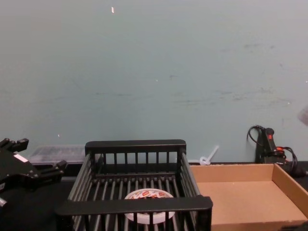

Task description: Pick up the white tape and place it into the black box , Pick up the silver tape and place it into the brown box.

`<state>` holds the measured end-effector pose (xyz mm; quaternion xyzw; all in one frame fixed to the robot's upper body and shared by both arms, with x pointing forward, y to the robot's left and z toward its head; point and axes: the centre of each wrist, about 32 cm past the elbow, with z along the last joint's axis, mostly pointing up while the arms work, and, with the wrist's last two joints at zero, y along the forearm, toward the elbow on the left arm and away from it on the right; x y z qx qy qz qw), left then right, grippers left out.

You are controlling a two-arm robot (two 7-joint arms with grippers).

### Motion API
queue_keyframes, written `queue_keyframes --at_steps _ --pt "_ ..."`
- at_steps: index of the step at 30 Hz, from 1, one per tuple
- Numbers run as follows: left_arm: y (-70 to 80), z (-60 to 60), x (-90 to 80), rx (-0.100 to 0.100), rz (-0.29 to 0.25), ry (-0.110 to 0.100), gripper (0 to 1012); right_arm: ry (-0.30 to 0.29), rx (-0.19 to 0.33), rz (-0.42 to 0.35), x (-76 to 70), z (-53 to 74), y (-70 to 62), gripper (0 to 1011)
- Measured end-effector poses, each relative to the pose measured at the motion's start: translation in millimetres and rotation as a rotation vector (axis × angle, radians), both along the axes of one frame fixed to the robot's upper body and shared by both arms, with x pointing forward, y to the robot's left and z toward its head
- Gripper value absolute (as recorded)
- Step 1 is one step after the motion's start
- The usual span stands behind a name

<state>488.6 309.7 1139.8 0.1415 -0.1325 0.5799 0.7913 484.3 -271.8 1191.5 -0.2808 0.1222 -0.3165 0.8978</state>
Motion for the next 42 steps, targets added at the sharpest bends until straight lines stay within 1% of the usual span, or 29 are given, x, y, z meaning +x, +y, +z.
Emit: queue_keyframes --at_steps 18,42 --pt "0.0 0.0 0.0 0.0 0.0 0.0 1001 0.035 -0.019 0.016 4.3 -7.4 4.1 1002" --pt "0.0 0.0 0.0 0.0 0.0 0.0 1001 0.052 -0.032 0.03 6.5 -10.5 6.8 1002"
